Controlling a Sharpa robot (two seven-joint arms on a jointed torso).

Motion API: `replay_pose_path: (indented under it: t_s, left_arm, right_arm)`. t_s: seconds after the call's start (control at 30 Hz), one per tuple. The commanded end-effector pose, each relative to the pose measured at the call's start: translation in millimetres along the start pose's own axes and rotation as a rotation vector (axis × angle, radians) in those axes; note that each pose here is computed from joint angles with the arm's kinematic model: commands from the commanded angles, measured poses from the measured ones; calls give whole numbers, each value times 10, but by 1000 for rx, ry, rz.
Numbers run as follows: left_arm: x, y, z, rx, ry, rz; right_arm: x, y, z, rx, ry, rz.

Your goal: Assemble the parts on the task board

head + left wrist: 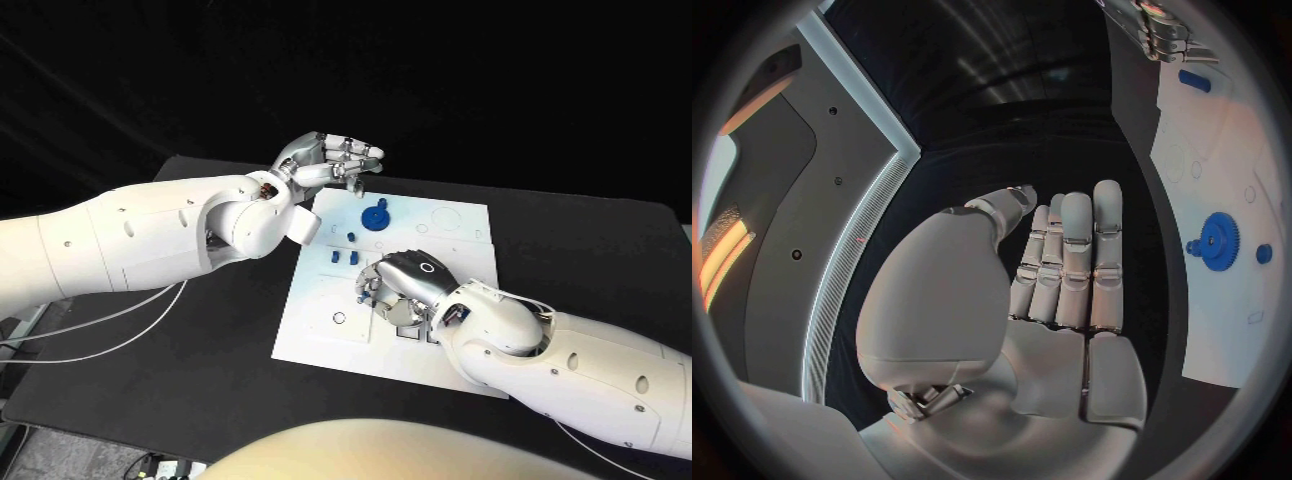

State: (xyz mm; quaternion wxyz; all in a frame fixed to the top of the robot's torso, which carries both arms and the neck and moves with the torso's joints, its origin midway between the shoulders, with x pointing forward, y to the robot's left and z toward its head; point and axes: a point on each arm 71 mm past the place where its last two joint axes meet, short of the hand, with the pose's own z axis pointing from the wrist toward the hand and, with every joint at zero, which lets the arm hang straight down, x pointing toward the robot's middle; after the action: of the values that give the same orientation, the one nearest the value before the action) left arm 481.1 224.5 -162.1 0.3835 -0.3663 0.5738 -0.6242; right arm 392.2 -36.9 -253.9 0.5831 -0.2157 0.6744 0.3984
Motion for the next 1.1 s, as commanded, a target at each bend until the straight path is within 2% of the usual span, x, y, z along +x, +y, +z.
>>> replay_pose_path:
  t_s: [0.03, 0.47, 0.83, 1.1]
  left_arm:
    - [13, -4, 6, 2, 5, -8]
    - [15, -3, 5, -1, 7, -8]
    - [17, -1, 5, -4, 9, -9]
    - [13, 1, 5, -6, 9, -9]
  right_arm:
    - [25, 18, 4, -14, 19, -9]
    - [62, 5, 33, -6, 33, -23]
    - [122, 32, 56, -11, 91, -48]
    - [138, 53, 61, -14, 105, -51]
